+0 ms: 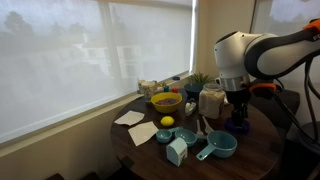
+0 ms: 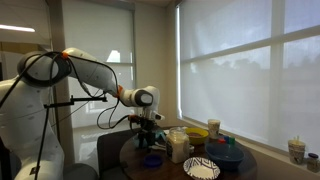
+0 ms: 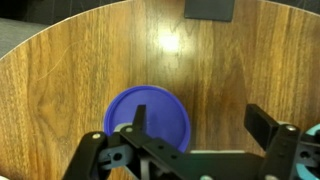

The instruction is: Flip the lid over on the table

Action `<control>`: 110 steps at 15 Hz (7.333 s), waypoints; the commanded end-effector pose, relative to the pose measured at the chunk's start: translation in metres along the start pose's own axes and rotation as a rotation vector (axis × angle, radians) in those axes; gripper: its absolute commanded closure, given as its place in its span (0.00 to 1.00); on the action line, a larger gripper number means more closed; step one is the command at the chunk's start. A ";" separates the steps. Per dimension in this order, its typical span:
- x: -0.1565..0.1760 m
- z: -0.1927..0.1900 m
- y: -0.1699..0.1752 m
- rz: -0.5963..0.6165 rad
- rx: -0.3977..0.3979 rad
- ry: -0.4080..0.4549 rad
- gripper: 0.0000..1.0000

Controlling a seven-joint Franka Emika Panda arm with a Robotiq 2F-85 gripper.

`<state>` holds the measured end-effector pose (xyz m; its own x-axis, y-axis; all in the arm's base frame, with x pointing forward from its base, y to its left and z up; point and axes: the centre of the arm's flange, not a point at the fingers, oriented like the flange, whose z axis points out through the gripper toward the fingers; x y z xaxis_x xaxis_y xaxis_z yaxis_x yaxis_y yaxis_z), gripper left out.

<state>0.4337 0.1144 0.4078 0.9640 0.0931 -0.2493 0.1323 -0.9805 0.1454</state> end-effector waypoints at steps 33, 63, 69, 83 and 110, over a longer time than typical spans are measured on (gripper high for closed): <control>0.006 0.024 0.049 0.004 0.239 0.032 0.99; -0.109 0.095 0.213 -0.356 1.368 0.546 0.99; -0.112 0.093 0.210 -0.342 1.339 0.540 0.99; -0.131 0.164 0.237 -0.327 1.459 0.773 0.99; -0.130 0.214 0.255 0.009 1.660 0.836 0.99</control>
<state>0.2925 -0.1784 0.2705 0.8730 -0.3484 0.3413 0.3398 -0.0675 -0.9381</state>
